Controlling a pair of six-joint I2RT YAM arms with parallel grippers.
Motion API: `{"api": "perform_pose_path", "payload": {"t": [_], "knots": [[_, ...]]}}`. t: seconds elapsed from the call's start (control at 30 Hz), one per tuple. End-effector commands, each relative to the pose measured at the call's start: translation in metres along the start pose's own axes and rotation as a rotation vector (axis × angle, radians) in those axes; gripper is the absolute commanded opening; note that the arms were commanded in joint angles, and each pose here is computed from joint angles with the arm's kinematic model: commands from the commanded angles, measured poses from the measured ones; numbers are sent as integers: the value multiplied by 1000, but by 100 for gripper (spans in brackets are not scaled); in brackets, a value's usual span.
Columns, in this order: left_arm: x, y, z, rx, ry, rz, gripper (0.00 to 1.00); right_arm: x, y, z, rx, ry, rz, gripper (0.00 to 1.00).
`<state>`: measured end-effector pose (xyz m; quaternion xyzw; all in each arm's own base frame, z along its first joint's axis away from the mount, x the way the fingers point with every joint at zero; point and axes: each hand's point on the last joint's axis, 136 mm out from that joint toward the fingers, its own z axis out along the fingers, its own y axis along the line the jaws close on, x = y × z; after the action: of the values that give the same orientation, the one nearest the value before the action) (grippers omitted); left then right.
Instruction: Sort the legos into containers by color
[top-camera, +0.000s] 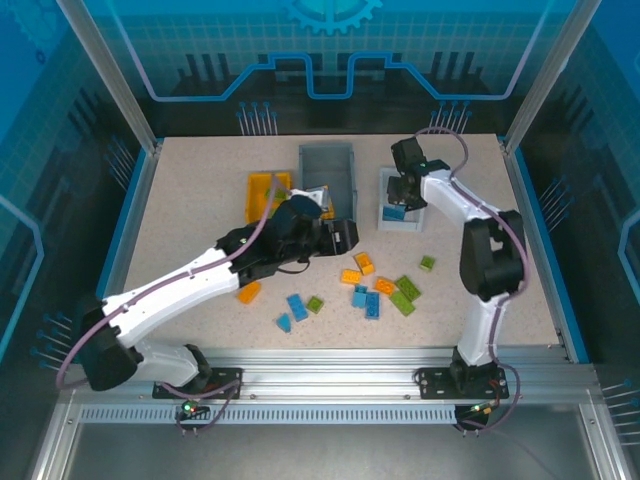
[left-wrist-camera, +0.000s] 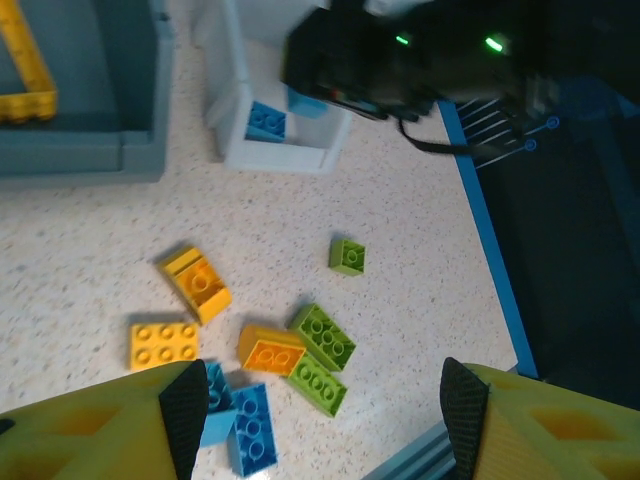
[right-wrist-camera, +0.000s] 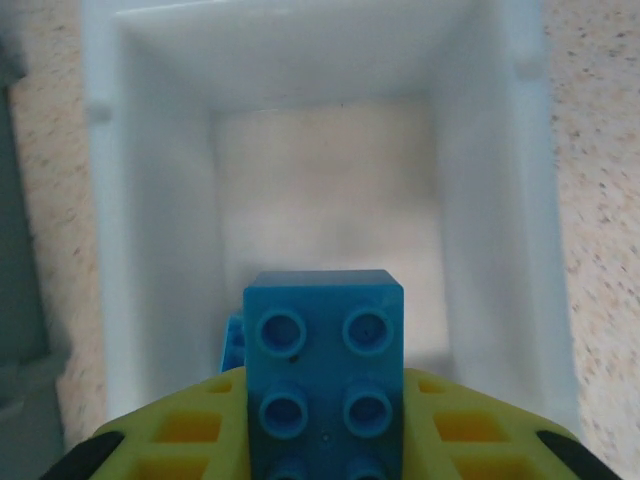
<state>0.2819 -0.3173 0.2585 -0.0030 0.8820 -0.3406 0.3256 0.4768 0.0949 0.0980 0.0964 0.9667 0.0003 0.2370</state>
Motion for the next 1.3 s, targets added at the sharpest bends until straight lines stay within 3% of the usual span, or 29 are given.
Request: {"api": "perform_pose_path", "payload": {"t": [0.0,0.2,0.4,0.57,0.73,0.83,1.0,1.1,1.27], "knots": [[-6,-20,12,29,-2,80,67,-6,-2,14,2,76,31,25],[-6,-10,13,-37,-6,97,68,-12,1,28,-17,102,32,46],[-2,33,-14,-151,-15,50,69,-27,16,-18,-60,-7,-19,57],[5,113,-52,-330,-39,-108,69,-25,36,-96,-103,-188,-86,52],[20,202,-86,-494,-65,-342,72,28,81,-163,-249,-356,-234,53],[27,236,-91,-544,-69,-430,74,67,89,-170,-284,-335,-257,49],[30,285,-75,-561,-44,-605,73,124,103,-180,-357,-326,-322,27],[27,304,-60,-587,-20,-656,73,152,115,-187,-409,-312,-367,23],[28,324,-39,-633,-3,-698,77,189,125,-191,-435,-268,-414,24]]}}
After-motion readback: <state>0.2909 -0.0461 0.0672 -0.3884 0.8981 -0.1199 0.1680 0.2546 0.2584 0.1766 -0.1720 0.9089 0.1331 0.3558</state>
